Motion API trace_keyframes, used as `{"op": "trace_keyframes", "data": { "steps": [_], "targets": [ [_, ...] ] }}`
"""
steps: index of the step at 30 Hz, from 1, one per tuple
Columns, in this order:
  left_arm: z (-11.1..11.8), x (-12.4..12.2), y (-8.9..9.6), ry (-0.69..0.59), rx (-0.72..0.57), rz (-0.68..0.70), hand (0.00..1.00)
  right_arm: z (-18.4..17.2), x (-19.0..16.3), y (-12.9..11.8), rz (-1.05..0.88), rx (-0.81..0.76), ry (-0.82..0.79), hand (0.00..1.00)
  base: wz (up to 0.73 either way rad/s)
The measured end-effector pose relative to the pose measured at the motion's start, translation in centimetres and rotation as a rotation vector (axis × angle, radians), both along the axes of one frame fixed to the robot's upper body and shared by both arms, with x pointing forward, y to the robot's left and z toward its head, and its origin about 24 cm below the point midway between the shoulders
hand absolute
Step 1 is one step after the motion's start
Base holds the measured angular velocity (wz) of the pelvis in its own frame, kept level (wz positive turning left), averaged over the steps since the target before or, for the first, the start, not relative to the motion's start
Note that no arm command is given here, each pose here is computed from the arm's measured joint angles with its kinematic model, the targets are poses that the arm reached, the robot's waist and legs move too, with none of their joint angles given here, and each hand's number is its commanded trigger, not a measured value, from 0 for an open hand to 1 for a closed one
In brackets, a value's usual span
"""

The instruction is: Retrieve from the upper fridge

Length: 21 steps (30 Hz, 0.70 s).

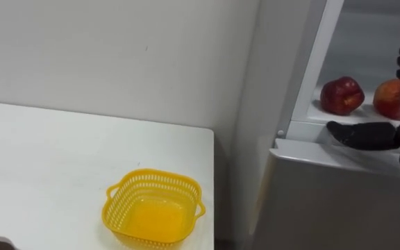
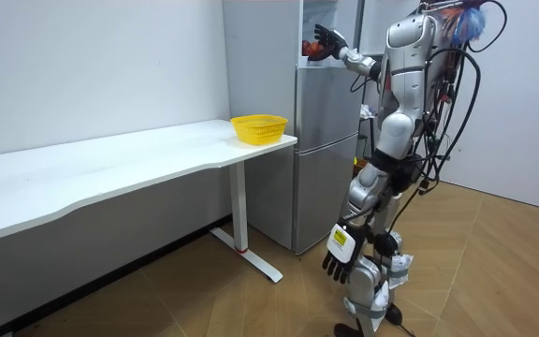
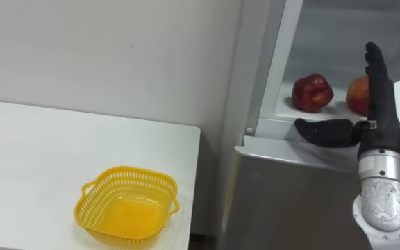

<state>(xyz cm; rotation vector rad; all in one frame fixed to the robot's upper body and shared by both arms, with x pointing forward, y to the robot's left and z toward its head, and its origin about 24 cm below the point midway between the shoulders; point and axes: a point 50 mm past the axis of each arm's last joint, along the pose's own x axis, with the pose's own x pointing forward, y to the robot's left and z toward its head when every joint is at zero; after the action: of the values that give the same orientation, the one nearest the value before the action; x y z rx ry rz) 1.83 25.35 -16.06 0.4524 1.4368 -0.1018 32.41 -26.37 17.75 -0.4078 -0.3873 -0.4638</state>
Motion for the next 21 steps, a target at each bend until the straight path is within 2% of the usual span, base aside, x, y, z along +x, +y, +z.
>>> {"op": "trace_keyframes", "data": {
  "steps": [12,21],
  "targets": [
    [0.0,0.2,0.1,0.006,-0.003,0.005,0.00,0.6,0.3,0.3,0.007,0.004,-0.007,0.00,-0.01],
    [0.0,0.0,0.3,0.014,-0.005,0.004,0.00,4.0,1.1,1.1,0.023,0.022,-0.116,0.00,0.01]
  ]
}}
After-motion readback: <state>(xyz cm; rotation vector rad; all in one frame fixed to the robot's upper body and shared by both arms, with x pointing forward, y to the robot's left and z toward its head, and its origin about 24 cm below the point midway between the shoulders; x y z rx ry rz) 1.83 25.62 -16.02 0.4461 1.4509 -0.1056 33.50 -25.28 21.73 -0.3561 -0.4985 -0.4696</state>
